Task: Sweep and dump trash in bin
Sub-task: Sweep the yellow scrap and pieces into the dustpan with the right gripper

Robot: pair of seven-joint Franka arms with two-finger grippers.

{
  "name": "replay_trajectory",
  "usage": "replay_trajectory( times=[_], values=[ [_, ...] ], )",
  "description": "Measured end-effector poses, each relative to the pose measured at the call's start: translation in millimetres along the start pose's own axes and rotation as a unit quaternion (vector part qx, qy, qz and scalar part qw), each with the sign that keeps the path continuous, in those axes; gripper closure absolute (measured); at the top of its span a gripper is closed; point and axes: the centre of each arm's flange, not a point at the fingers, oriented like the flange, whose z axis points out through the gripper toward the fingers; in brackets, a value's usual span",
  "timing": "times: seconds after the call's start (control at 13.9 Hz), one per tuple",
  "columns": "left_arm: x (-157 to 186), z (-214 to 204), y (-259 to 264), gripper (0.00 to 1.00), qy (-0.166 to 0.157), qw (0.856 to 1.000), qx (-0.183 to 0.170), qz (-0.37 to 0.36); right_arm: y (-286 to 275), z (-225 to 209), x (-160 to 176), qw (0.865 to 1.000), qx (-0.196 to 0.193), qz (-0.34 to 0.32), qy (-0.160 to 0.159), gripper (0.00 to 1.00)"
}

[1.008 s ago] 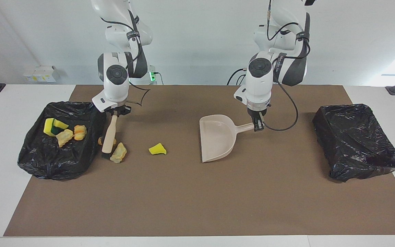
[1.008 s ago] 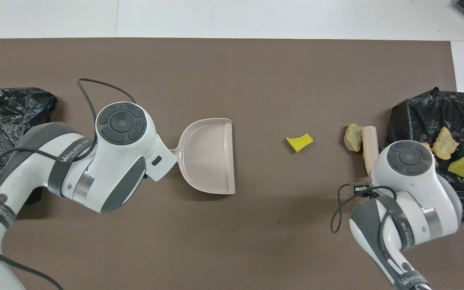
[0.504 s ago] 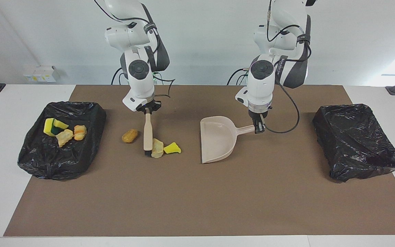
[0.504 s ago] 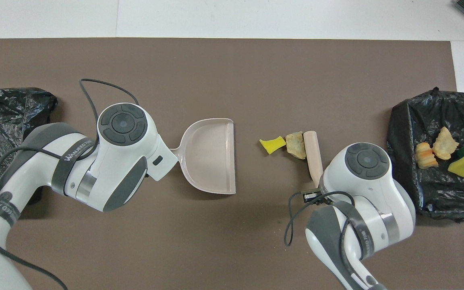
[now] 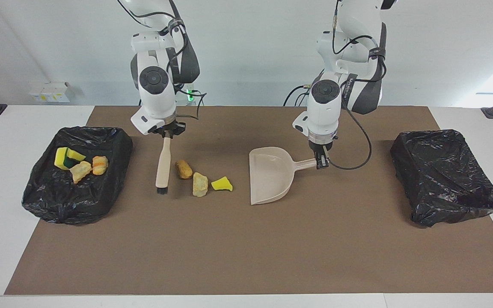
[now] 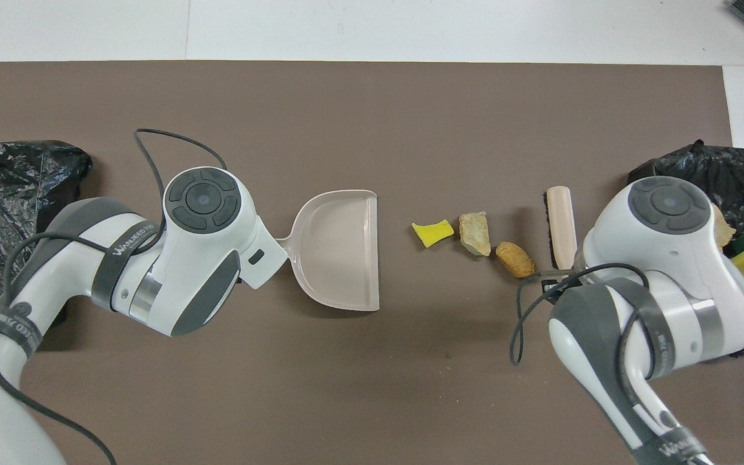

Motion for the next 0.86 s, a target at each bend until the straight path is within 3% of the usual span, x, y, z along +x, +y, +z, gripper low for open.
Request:
replay_trajectory(
  times=[0.29, 0.86],
  values=[
    [1.2, 3.4, -0.8, 0.68, 0.000, 1.000, 0.000, 0.001, 32.2, 37.9, -3.1, 0.999, 0.036, -0.019, 0.009, 0.75],
    [1.8, 10.3, 2.9, 0.68, -0.003, 1.000, -0.007, -0.015, -50.9, 52.9, -9.9, 0.995, 0.076, -0.056, 0.033, 0.75]
  ],
)
